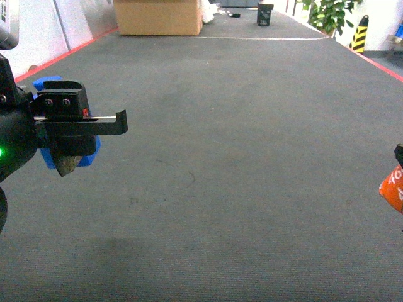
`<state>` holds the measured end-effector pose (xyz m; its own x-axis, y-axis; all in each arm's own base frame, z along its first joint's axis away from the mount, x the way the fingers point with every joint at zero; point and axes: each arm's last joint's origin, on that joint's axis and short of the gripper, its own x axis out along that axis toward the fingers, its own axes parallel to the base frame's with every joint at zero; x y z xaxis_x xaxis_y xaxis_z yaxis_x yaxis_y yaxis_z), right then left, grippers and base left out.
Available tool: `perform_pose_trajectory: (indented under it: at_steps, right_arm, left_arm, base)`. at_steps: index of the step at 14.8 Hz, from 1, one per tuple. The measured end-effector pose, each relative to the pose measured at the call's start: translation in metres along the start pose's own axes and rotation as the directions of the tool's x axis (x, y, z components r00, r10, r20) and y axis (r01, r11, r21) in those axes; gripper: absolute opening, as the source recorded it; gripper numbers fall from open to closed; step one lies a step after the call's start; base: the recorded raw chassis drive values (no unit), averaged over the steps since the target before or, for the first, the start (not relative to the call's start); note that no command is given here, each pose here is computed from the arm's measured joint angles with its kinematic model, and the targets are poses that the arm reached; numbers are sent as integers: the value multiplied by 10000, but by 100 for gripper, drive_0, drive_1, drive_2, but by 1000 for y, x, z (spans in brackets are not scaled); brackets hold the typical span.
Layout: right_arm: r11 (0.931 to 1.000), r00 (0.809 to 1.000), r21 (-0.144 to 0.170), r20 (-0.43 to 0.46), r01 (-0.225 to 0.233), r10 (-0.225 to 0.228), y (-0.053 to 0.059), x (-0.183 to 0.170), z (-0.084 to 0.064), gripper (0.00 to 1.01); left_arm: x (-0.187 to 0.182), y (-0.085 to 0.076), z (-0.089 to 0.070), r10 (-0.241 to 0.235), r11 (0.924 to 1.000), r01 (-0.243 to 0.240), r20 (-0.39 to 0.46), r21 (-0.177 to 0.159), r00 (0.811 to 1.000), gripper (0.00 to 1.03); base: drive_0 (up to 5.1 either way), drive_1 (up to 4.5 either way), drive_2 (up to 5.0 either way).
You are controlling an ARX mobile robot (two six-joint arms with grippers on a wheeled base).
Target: Sort blue parts and orange caps into right shelf containers
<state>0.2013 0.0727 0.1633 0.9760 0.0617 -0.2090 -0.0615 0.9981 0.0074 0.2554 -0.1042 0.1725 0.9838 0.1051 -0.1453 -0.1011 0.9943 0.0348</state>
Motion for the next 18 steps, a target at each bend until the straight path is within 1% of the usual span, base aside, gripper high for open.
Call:
perform_pose_trajectory:
  at_steps: [4, 9, 12, 15, 18]
  right_arm:
    - [10000, 10000, -13, 79, -21, 21, 6, 5, 4, 44]
    - [9996, 9996, -93, 21, -272, 272, 14, 5, 5, 44]
    - [9994, 9994, -45, 77, -333, 334, 13, 1, 8, 44]
    - [9995, 9994, -52, -90, -325, 324, 13, -4, 4, 44]
    - [9995, 9995, -50, -86, -318, 317, 12, -4, 4, 44]
  left_arm:
    - [0, 0, 0, 8, 10000, -8, 0, 0, 10000, 40]
    - [0, 0, 0, 4, 10000, -4, 0, 0, 10000, 40]
    - [0, 0, 0, 4, 10000, -4, 0, 0, 10000, 40]
    - [0, 0, 0, 4, 10000, -4, 0, 0, 10000, 40]
    - [0, 0, 0, 4, 10000, -4, 0, 0, 10000, 40]
  base:
    - [0, 0, 0]
    - [0, 0, 0]
    - [0, 0, 0]
    - [0, 0, 0]
    - [0, 0, 0]
